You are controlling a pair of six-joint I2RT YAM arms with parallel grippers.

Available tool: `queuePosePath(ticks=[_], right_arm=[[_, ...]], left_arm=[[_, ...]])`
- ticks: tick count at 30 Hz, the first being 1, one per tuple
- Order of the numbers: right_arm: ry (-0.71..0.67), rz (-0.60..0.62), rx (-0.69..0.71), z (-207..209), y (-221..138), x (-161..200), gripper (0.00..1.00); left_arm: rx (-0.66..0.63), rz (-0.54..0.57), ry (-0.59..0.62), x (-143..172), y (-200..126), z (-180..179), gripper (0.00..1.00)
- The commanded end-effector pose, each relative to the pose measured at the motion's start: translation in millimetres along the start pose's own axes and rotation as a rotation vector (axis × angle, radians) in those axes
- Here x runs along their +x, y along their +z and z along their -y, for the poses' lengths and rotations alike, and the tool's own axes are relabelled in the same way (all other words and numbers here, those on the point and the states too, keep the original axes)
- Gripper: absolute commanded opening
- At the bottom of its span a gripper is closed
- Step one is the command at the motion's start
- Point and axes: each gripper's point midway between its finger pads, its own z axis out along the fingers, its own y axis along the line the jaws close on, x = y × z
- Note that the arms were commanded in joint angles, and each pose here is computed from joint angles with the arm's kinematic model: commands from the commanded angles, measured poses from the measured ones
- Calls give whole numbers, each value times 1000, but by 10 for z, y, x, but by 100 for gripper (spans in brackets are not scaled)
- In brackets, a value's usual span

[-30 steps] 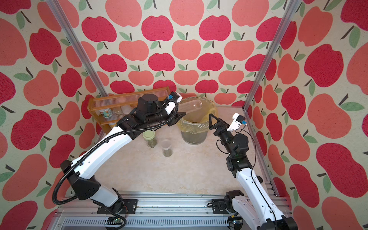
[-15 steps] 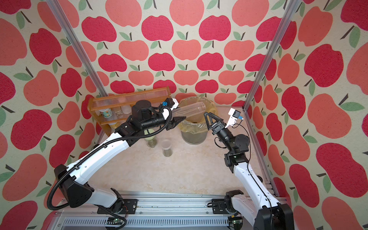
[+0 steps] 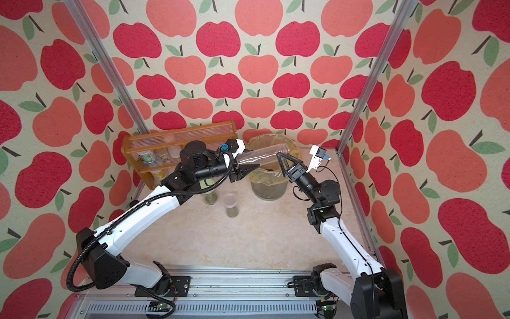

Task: Empty moldy mung beans from jars
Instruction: Place the jar at the center of the board.

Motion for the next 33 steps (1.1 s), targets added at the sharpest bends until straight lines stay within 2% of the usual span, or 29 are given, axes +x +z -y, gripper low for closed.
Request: queuePosePath(ticks=[1, 17, 23, 30, 33], right_arm=[[-45, 11, -60, -168, 68, -71, 92], [-25, 18, -107, -145, 305, -68, 90], [-10, 4, -113, -131, 354, -29, 83], [-6, -7, -118, -145, 352, 6, 82], [-3, -7, -111, -114, 347, 20, 77]], left_arm=[[80, 72, 7, -181, -77, 91, 35], [127, 88, -7, -116, 55, 71, 36], [119, 83, -4, -96, 113, 18, 36], [91, 84, -18, -51, 153, -120, 35], [91, 86, -23, -34, 164, -144, 35]])
